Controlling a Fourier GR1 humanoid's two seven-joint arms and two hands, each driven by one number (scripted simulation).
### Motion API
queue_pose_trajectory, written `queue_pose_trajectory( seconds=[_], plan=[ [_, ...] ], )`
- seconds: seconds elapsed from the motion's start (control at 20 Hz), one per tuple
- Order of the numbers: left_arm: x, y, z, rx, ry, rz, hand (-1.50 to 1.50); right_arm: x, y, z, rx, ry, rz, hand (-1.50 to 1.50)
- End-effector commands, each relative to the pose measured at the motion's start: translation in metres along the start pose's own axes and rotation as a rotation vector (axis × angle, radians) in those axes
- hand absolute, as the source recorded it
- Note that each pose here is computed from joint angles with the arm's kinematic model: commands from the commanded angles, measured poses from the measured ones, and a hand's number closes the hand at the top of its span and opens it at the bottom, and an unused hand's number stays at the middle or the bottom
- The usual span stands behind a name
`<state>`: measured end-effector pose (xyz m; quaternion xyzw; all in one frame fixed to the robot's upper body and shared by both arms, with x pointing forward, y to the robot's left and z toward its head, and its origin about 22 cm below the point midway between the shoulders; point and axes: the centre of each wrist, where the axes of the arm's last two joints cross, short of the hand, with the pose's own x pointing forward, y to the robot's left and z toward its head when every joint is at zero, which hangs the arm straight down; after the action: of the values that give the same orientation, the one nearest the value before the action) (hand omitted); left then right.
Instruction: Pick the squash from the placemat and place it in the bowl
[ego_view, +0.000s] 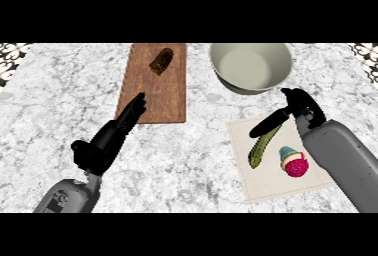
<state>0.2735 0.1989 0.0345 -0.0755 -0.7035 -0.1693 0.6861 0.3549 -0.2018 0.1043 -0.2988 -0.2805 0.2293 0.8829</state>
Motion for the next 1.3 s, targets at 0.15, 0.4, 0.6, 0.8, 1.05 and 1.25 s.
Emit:
queue_pose_trajectory(
  seconds=[0.15, 0.4, 0.6, 0.8, 1.05, 1.25],
  plan=[
    [-0.001, -0.002, 0.013, 0.006, -0.01, 0.0, 0.0, 0.012, 0.015, 0.006, -0.101, 0.199, 0.05, -1.5],
    [0.0, 0.012, 0.009, 0.001, 0.005, 0.016, 0.0, -0.004, 0.042, -0.003, -0.152, 0.198, 0.069, -1.5],
    [-0.015, 0.005, 0.009, 0.019, -0.002, 0.004, 0.0, -0.003, 0.059, -0.008, -0.177, 0.239, 0.126, -1.5],
    [0.0, 0.004, 0.005, -0.002, -0.002, 0.0, 0.0, 0.005, 0.055, -0.016, -0.201, 0.27, 0.115, -1.5],
    [-0.004, 0.0, 0.009, 0.011, -0.008, 0.006, 0.0, -0.012, 0.066, -0.022, -0.172, 0.303, 0.1, -1.5],
    [-0.007, 0.002, 0.018, 0.018, -0.006, -0.003, 0.0, -0.032, 0.064, -0.029, -0.14, 0.305, 0.089, -1.5]
  ],
)
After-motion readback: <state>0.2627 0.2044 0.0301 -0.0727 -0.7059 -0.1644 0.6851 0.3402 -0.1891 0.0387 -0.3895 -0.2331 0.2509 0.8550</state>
